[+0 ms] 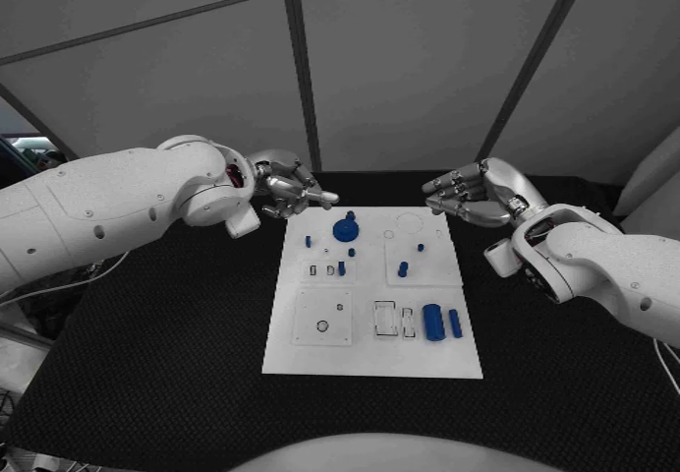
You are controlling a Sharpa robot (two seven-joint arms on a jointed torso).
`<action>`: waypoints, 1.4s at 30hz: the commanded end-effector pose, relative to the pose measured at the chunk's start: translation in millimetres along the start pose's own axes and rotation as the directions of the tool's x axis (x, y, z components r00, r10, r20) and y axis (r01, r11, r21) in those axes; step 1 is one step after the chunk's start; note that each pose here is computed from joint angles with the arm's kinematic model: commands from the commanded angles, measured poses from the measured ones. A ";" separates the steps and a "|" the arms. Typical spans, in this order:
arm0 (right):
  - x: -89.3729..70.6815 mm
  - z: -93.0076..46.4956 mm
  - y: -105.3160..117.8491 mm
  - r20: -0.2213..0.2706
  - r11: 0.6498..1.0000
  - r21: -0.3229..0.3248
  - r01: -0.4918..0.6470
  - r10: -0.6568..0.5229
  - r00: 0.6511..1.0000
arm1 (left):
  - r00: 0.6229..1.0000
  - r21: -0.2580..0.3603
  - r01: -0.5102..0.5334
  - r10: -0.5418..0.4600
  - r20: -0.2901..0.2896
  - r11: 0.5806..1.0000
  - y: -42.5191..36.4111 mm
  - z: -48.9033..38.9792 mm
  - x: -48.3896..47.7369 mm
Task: Assemble the parts on the task board
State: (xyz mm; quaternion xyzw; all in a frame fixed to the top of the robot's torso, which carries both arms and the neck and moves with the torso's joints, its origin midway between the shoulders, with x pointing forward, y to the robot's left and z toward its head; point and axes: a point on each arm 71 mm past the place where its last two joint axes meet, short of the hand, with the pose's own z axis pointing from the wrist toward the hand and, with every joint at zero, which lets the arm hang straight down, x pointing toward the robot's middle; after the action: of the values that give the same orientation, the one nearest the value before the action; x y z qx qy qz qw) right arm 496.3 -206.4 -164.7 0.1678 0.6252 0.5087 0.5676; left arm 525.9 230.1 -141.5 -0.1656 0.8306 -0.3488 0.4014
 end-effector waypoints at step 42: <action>-10.4 12.3 -7.0 0.116 0.992 0.040 -0.121 0.116 0.986 | 0.922 -0.297 -0.377 0.326 -0.209 0.877 8.8 65.6 70.7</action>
State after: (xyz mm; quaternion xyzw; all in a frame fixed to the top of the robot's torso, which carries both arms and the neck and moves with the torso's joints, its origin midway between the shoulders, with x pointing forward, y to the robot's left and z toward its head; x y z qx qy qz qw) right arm 512.4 -212.6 -164.5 0.2437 0.5952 0.5172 0.5647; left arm 533.2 168.6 -215.0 -0.0600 0.9193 -0.1404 0.3626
